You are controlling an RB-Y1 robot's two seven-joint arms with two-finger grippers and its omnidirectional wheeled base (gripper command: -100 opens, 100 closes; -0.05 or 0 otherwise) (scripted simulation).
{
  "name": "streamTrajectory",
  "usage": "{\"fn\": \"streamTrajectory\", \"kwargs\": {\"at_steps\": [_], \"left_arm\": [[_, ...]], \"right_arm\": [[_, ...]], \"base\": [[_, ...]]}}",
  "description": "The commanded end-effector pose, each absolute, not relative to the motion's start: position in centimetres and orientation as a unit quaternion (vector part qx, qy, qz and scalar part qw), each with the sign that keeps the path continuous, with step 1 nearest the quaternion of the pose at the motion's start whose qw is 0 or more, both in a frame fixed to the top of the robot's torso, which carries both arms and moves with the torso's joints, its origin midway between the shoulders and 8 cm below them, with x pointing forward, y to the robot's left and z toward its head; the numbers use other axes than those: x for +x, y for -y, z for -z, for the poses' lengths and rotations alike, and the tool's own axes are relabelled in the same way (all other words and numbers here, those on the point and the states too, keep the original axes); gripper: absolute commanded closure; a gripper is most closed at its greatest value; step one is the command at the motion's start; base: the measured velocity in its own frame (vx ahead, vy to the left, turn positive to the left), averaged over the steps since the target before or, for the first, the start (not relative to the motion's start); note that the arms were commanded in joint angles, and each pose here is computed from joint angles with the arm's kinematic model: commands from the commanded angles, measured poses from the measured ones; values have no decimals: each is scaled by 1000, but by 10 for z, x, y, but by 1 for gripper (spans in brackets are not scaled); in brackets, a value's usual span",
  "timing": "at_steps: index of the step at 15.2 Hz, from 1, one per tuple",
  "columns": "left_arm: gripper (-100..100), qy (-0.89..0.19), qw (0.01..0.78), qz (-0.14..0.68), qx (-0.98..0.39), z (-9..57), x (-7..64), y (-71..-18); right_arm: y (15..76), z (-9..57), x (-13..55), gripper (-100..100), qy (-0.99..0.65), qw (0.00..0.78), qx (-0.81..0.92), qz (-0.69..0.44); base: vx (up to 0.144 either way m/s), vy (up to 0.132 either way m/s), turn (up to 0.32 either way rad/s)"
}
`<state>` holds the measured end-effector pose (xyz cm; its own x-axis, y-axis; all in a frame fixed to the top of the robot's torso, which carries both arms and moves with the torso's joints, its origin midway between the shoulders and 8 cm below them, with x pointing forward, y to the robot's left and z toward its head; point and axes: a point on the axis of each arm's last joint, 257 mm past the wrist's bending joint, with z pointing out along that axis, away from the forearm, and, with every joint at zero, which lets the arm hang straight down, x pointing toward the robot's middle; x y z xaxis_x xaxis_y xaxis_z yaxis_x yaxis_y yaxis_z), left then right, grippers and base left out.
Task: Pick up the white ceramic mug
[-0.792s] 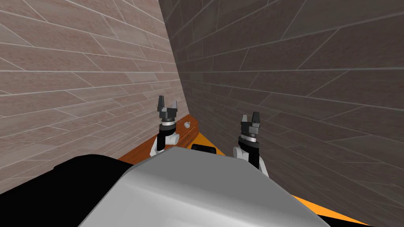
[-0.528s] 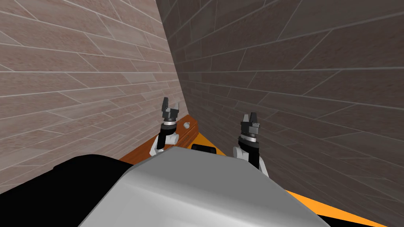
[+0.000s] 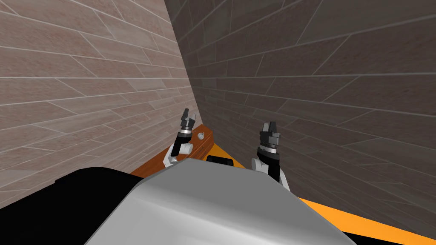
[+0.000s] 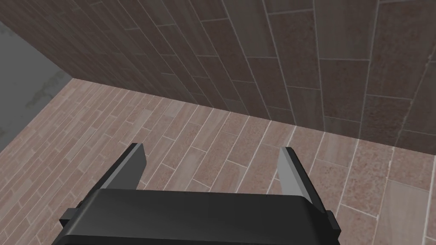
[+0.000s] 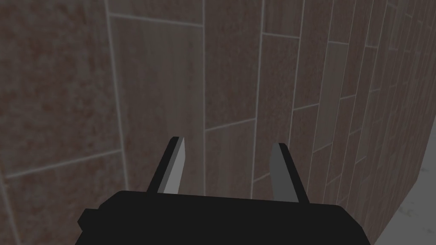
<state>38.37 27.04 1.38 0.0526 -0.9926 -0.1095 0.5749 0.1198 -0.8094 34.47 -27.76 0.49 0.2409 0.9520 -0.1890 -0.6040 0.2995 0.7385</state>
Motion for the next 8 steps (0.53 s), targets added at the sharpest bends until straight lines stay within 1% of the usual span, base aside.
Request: {"fn": "streamTrajectory", "kwargs": {"at_steps": [1,2,3,5,8], "left_arm": [[-100,-376,656,572,-319,9,397,-277],[-100,-378,654,570,-322,11,398,-278],[-100,-394,651,556,-334,26,407,-284],[-100,-398,649,553,-339,29,408,-284],[-100,-434,638,519,-367,66,426,-299]], "right_arm": [[278,-5,345,0,-321,740,271,-526],[278,-5,345,0,-321,740,271,-526],[278,-5,345,0,-321,740,271,-526],[278,-5,345,0,-321,740,271,-526],[278,-5,345,0,-321,740,271,-526]], "base": [[5,28,-82],[4,27,-72],[3,31,-95],[4,27,-64],[6,24,-84]]}}
